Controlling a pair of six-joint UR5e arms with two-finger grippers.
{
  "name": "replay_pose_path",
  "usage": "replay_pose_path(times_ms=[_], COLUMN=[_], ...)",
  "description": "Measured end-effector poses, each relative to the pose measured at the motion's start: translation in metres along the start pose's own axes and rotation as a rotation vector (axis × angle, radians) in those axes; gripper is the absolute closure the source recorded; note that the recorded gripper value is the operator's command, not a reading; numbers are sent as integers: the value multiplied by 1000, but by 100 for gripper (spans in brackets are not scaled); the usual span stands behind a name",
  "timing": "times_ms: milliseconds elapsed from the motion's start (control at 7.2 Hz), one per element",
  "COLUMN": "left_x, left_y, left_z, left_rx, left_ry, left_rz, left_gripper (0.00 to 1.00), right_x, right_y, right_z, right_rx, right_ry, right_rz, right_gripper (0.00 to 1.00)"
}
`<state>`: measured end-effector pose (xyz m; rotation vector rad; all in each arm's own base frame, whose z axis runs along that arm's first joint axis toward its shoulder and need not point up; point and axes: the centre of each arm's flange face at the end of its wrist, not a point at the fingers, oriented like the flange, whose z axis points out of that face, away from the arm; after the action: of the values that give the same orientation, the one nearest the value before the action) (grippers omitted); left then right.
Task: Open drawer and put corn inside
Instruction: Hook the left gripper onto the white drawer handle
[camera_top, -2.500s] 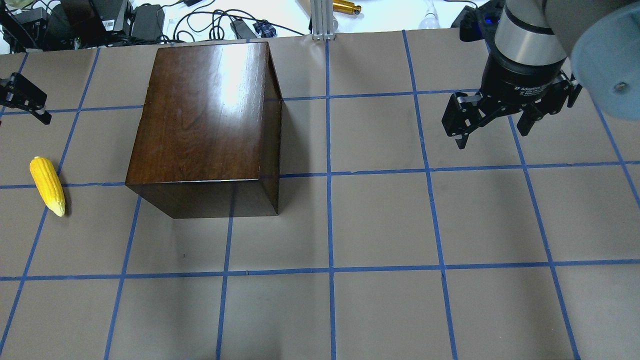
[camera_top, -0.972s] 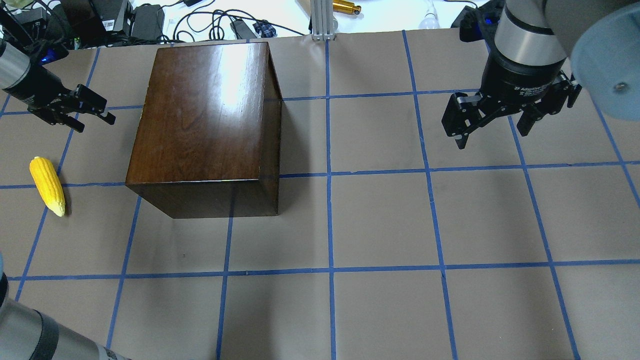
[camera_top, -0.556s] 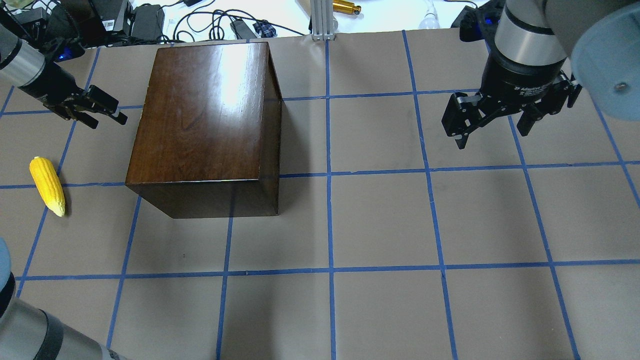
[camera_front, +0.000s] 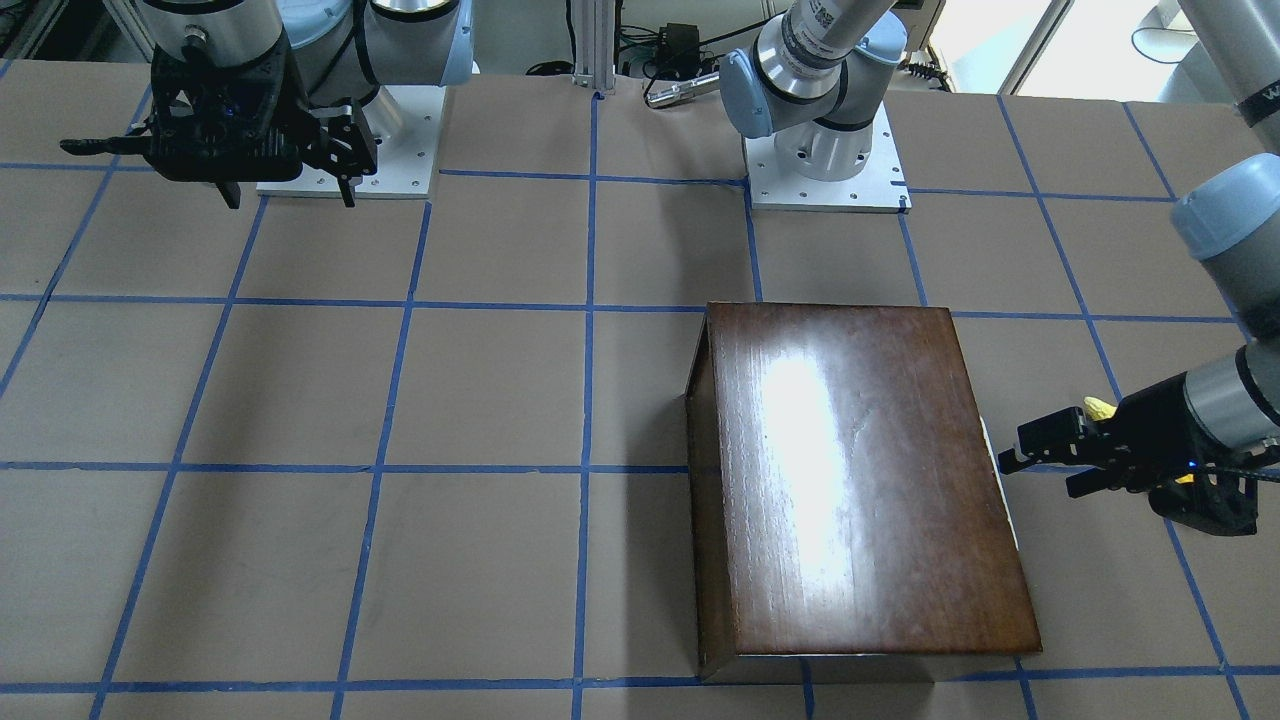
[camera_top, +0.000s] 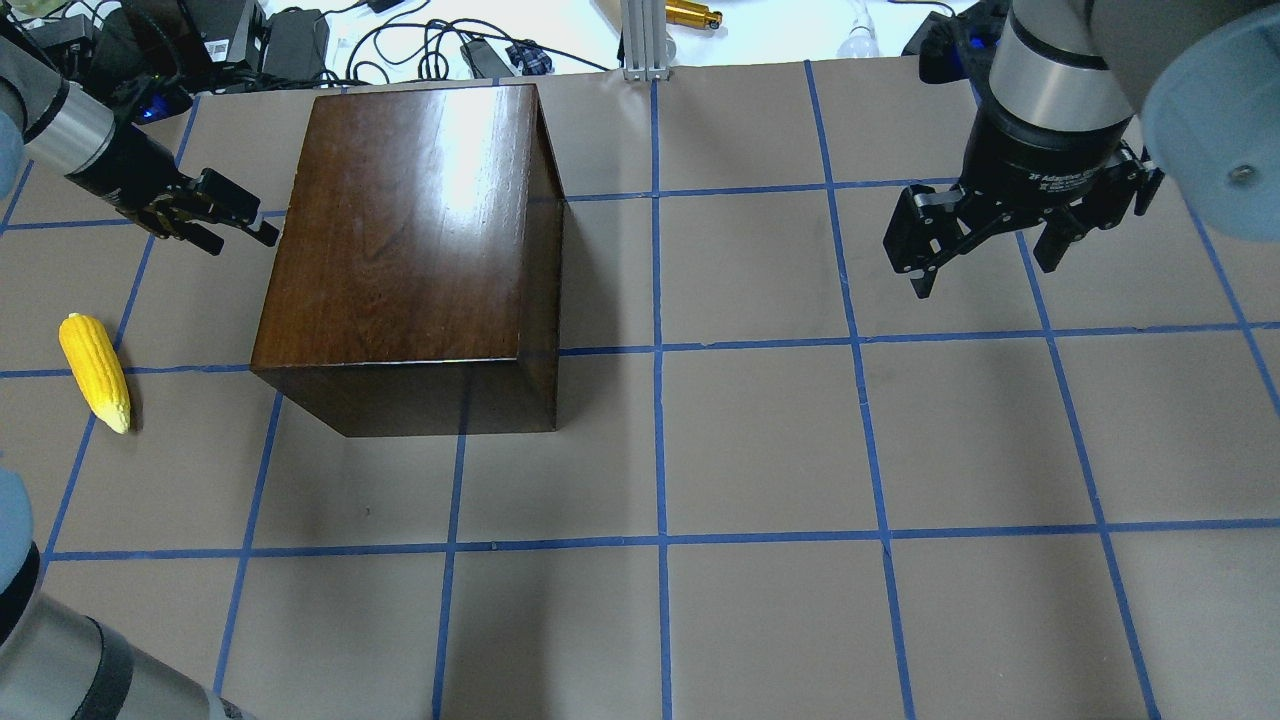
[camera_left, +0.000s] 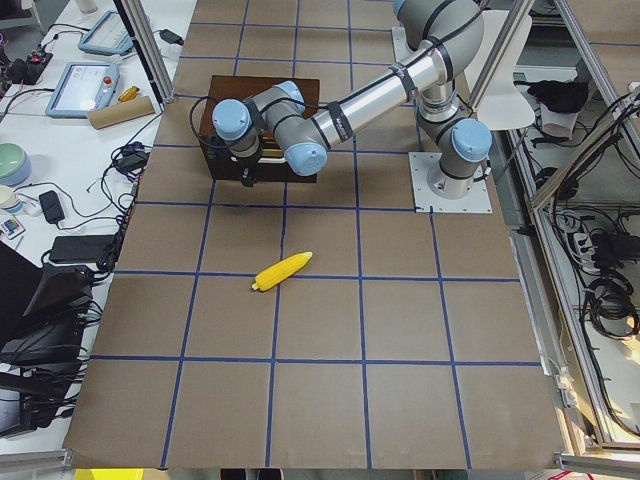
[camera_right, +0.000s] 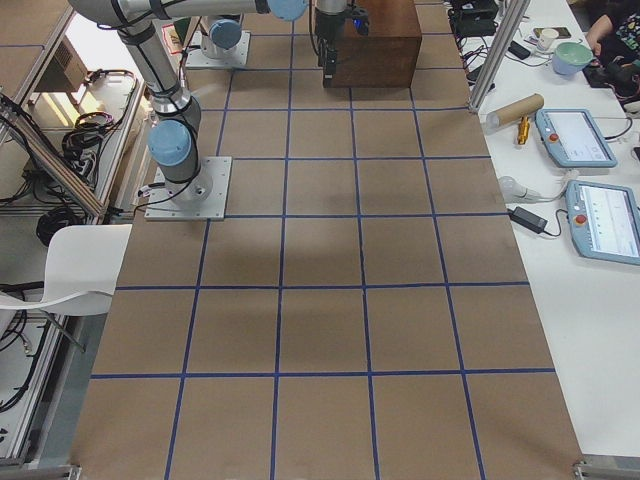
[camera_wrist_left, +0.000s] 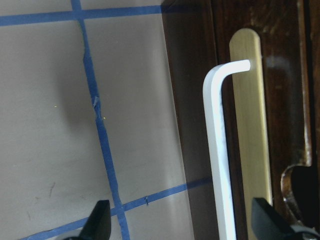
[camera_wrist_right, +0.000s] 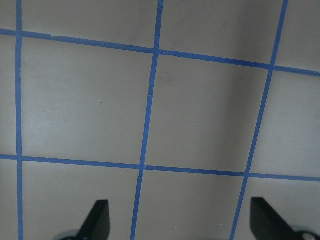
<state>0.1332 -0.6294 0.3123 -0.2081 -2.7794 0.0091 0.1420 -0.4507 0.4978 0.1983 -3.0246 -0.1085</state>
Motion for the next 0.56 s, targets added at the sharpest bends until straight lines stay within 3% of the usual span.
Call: replay_pose_path(times_ms=[556], left_x=[-4], left_y=[-6], left_z=[20], left_rx=[-20], left_ry=[24], left_rz=[-14], left_gripper=[0], right_x=[0], right_y=[0], right_z=[0], right_rx=[0], right_ry=[0], right_rz=[0], right_gripper=[0])
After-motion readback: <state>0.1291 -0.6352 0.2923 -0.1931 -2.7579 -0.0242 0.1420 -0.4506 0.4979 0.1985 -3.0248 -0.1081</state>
